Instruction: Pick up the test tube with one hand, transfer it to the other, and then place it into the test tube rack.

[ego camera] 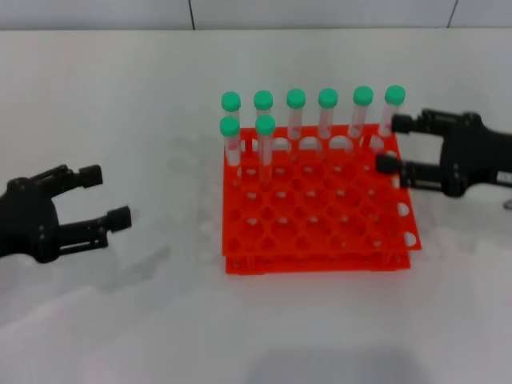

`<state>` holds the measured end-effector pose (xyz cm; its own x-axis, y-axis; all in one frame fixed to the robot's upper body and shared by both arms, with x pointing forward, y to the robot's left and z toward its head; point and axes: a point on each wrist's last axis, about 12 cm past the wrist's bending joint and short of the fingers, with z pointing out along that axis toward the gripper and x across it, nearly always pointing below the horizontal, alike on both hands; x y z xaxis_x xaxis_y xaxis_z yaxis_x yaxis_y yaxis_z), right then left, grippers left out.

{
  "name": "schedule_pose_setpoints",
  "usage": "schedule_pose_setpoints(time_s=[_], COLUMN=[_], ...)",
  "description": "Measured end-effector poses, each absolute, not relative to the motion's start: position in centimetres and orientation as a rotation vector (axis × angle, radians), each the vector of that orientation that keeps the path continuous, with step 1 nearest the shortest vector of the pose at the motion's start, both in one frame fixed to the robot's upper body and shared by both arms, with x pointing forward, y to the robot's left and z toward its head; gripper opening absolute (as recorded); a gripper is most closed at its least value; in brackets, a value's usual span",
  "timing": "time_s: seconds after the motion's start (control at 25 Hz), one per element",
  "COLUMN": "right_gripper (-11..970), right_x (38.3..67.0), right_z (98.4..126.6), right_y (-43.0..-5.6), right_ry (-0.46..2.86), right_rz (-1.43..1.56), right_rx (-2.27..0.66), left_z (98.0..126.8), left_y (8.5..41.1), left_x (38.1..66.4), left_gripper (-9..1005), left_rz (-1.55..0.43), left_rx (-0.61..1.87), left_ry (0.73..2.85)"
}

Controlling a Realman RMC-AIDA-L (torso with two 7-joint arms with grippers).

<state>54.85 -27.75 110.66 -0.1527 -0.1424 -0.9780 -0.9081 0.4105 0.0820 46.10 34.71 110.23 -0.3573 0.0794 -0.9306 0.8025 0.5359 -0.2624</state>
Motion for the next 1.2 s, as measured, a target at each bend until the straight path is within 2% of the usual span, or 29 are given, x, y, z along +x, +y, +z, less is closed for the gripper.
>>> schedule_pose_setpoints(time_s=[0.12,0.36,0.68,1.2], right_gripper=[702,751,751,751], right_x=[54.2,53.1,52.6,52.6], right_z=[109.6,108.3,107.7,107.7], right_y=[-28.1,-27.9,-28.0,-28.6], right_ry=[1.622,1.637,1.654,1.684], right_rz=[0.894,0.901,0.905,0.898], right_rx=[-0.961,-0.962,-0.945,-0.992], left_z=[110.0,110.0,110.3,110.6], left_y=[35.1,35.3,35.7,35.1], left_x=[46.2,46.4,46.3,47.7], left_gripper=[894,894,895,895], left_rz=[-0.989,-1.043,-1.051,-1.038], left_rx=[0.770,0.830,0.874,0.884], left_ry=[1.798,1.838,1.849,1.863])
